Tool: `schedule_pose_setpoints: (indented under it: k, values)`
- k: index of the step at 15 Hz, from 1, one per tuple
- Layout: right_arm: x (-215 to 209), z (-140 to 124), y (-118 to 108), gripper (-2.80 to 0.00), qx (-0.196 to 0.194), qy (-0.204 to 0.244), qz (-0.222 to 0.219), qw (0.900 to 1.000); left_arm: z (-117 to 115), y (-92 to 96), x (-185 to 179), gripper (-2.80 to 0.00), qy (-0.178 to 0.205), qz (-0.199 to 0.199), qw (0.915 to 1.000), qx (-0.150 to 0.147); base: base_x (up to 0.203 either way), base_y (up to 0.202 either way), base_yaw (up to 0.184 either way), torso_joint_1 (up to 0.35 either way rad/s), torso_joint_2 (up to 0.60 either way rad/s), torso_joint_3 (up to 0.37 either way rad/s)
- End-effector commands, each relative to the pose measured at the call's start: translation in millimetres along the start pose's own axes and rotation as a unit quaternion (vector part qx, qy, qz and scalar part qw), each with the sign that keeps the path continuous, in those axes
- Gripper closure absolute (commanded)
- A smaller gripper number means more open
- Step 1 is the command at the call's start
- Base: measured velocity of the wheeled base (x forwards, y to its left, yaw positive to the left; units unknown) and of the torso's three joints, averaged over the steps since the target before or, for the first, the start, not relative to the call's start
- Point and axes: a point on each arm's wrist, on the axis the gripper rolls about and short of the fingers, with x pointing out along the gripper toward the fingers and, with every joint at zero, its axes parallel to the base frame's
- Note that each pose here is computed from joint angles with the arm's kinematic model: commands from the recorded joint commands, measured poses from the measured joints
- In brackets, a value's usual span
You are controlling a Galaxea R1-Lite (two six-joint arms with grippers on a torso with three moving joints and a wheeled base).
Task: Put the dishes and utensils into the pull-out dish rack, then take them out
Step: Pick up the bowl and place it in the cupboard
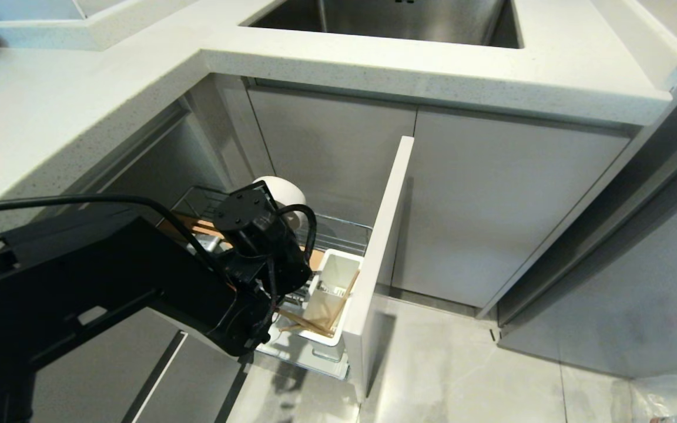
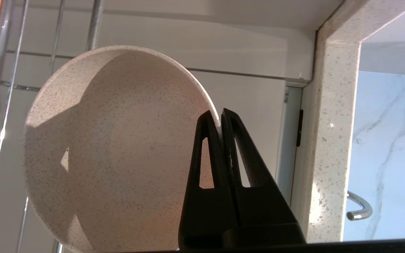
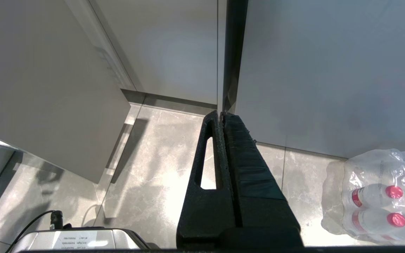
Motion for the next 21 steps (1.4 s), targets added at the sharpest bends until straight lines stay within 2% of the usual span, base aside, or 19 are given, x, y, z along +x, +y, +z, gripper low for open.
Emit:
schedule_pose_setpoints:
  k: [1, 12, 21]
  values:
    - [0.1, -0.4, 0.0, 0.0, 0.0, 0.001, 0.0, 1.0, -0.4, 3.6, -0.1, 0.0, -0.003, 0.001, 1.0, -0.009, 0.0, 0.0, 0.0, 0.0, 0.0, 0.0]
    - [0.1, -0.4, 0.0, 0.0, 0.0, 0.001, 0.0, 1.0, -2.8, 17.2, -0.2, 0.0, 0.0, 0.009, 1.0, 0.001, 0.0, 0.0, 0.0, 0.0, 0.0, 0.0]
    - [0.1, -0.4, 0.0, 0.0, 0.0, 0.001, 0.0, 1.0, -3.2, 19.0, -1.5, 0.0, 0.001, 0.011, 0.9999, 0.005, 0.0, 0.0, 0.0, 0.0, 0.0, 0.0]
